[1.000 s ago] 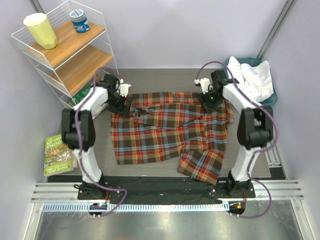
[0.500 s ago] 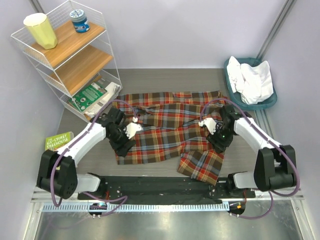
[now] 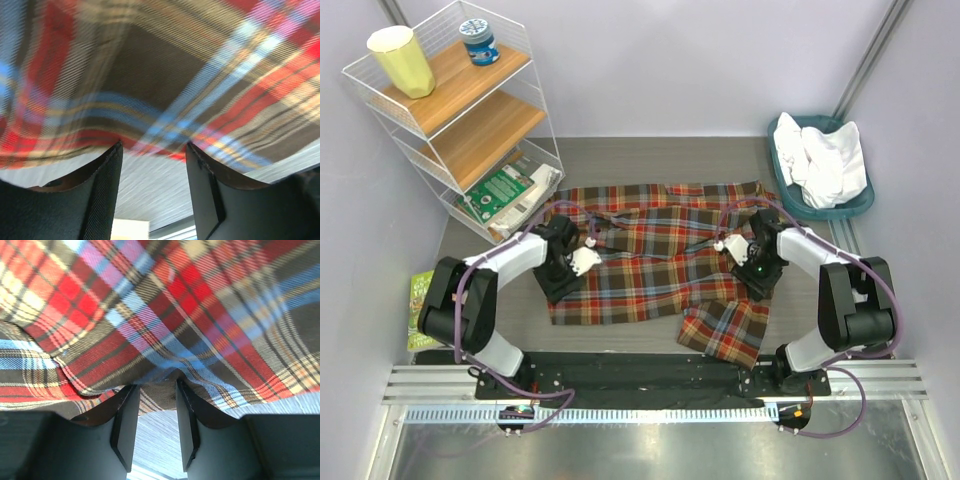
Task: Fold and stack the long sleeve shirts
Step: Fold the shirt
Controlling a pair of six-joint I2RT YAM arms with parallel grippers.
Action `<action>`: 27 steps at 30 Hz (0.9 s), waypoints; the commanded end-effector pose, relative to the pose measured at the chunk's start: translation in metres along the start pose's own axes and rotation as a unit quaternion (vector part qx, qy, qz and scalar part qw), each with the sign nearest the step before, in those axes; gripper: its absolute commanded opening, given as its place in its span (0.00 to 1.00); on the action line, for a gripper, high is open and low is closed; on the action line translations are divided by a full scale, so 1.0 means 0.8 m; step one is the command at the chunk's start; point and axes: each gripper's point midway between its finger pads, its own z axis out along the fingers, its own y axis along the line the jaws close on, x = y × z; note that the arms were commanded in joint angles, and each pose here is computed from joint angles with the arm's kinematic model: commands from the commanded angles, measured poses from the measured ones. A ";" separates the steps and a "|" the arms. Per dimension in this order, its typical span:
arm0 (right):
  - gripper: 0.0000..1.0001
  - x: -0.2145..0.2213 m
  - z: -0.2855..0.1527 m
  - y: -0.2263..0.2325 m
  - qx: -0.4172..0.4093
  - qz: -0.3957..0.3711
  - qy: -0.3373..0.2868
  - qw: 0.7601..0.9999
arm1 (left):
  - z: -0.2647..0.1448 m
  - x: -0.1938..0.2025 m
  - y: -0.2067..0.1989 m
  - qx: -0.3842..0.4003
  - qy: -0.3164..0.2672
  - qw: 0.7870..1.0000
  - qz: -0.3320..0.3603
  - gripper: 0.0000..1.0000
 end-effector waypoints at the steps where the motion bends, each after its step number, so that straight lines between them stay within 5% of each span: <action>1: 0.41 -0.013 -0.014 -0.029 0.036 -0.001 -0.023 0.999 | -0.039 -0.028 0.004 0.018 -0.060 0.998 0.028 0.56; 7: 0.47 -0.047 -0.080 0.005 -0.009 0.004 -0.107 0.994 | -0.131 -0.127 -0.093 0.038 -0.216 0.961 0.170 0.72; 11: 0.46 -0.039 -0.091 0.024 -0.031 -0.015 -0.110 0.993 | -0.142 -0.180 -0.150 0.044 -0.256 0.939 0.224 0.70; 19: 0.42 0.026 -0.070 0.059 -0.039 -0.100 -0.063 0.992 | -0.081 -0.111 -0.146 0.087 -0.159 0.972 0.149 0.66; 27: 0.53 0.062 -0.040 0.089 -0.059 -0.220 -0.033 0.973 | -0.076 -0.035 -0.113 0.078 -0.128 0.986 0.079 0.72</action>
